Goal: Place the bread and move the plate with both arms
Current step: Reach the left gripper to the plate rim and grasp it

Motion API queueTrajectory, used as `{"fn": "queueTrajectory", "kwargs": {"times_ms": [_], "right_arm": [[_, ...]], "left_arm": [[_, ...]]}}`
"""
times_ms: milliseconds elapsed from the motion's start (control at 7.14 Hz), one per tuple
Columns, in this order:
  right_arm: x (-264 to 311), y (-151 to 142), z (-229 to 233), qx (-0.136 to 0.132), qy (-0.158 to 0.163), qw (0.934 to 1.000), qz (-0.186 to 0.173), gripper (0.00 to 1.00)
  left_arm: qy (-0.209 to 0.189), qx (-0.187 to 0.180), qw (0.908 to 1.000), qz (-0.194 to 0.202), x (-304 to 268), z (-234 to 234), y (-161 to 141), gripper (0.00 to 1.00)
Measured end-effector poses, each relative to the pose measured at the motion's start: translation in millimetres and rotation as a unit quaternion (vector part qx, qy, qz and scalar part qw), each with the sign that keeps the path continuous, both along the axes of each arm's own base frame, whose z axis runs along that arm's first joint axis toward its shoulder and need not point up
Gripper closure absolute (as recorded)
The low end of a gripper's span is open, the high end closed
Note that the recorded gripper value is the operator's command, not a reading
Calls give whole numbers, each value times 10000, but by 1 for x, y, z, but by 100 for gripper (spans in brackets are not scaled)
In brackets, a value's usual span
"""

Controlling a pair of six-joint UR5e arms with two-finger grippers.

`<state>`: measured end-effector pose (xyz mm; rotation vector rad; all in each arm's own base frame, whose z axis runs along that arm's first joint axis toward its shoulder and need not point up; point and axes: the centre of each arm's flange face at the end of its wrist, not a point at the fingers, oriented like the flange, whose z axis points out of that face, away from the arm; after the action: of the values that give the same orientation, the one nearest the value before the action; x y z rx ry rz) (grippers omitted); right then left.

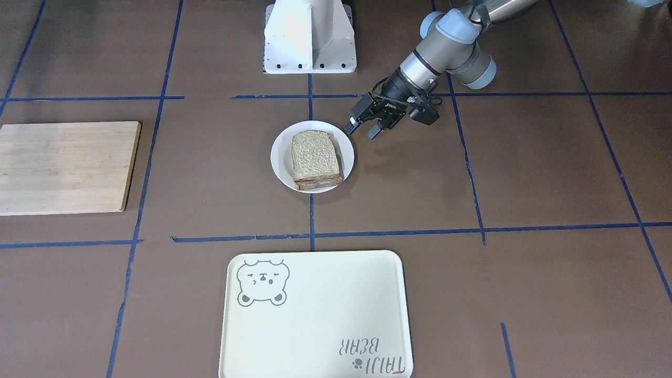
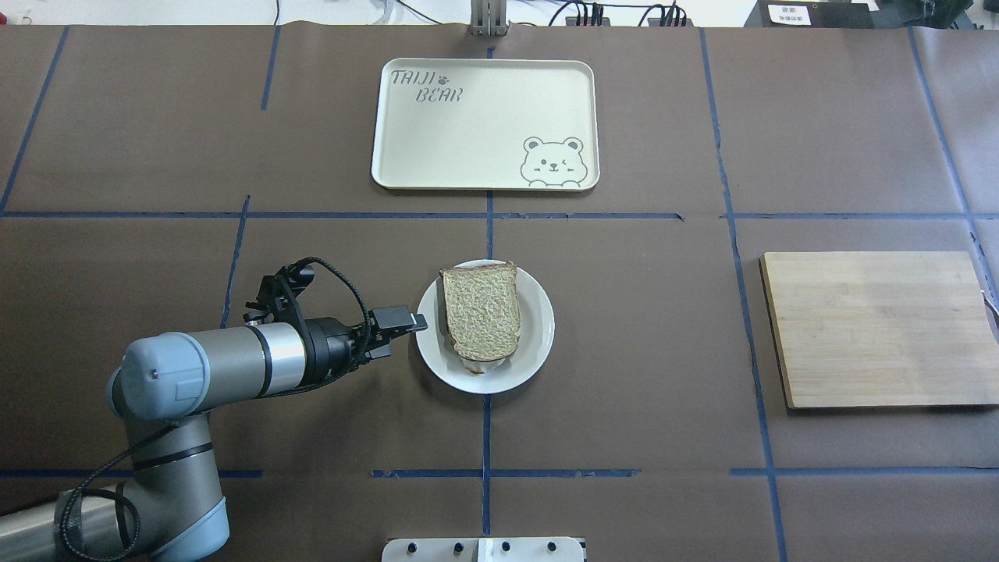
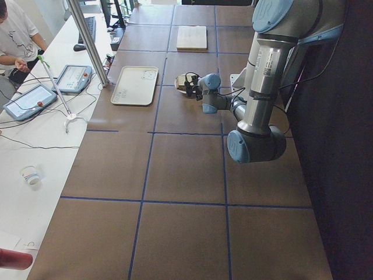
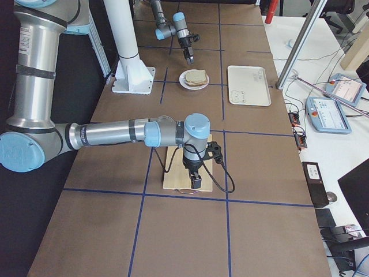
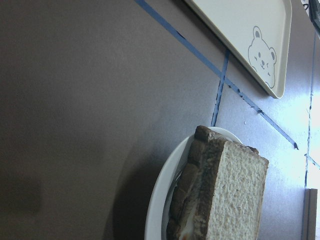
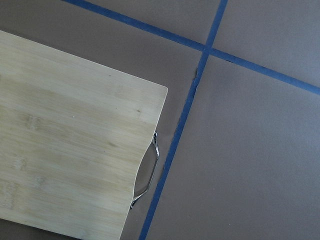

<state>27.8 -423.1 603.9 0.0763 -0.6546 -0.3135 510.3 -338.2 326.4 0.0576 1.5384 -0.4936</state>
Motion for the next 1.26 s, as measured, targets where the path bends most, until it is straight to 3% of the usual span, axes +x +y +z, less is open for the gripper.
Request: {"fn": "queueTrajectory", "kwargs": {"times_ms": [280,560,1260], "right_arm": [[0,0,0,0,0,10000,5,0],[0,0,0,-1,0,10000,6,0],[0,0,0,0,0,10000,7,0]], "left_arm": [[113,-76,9999,-59,16,12,-5,39],[183,-111,9996,-191,29,21,-12,55],[181,-125,9996,-171,39,23,-8,62]]}}
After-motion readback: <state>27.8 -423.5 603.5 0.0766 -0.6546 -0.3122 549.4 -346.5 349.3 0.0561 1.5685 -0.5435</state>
